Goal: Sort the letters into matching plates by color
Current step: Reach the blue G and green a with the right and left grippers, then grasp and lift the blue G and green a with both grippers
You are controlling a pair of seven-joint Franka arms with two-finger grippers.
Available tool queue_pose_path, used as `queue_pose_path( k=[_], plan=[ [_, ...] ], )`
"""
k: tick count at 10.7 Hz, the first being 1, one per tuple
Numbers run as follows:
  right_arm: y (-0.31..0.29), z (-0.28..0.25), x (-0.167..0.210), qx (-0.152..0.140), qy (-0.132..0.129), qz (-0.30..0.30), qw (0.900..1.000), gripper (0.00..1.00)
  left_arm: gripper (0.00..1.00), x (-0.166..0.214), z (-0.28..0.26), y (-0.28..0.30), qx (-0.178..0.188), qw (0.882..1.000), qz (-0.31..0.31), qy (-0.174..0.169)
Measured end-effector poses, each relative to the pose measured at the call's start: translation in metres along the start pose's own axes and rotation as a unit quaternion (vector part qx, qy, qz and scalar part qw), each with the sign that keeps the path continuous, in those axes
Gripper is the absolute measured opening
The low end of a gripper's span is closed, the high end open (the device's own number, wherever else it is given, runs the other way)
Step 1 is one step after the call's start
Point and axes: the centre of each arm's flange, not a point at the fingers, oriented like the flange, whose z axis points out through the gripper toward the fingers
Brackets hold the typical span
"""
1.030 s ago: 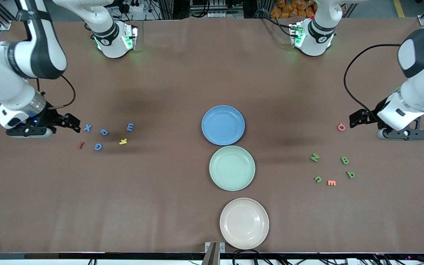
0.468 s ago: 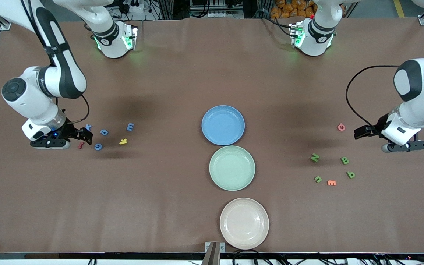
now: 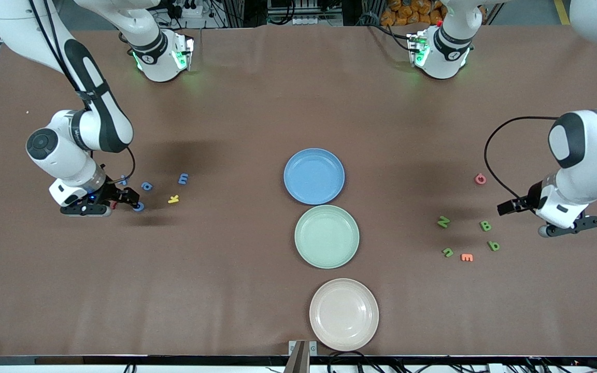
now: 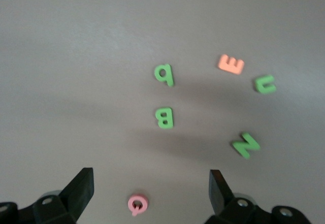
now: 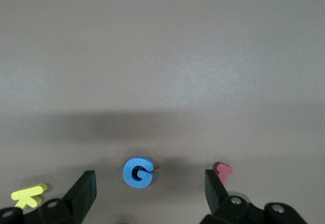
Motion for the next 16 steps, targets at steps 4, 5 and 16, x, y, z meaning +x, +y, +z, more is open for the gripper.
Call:
queue_pose_path(
  k=[4,5,16],
  plan=[
    [0.0,0.018,-0.004,-0.001,-0.016,0.0,1.0,0.87,1.0,0.031,0.049,0.006,0.01,0.998,-0.059,-0.015],
    [-0.001,0.023,-0.005,0.0,-0.02,-0.001,1.0,0.86,1.0,0.037,0.058,0.007,0.01,0.998,-0.064,-0.015],
    [-0.011,0.054,-0.007,0.0,-0.031,-0.009,0.999,0.62,1.0,0.072,0.142,0.002,0.002,0.987,-0.16,0.005]
  ],
)
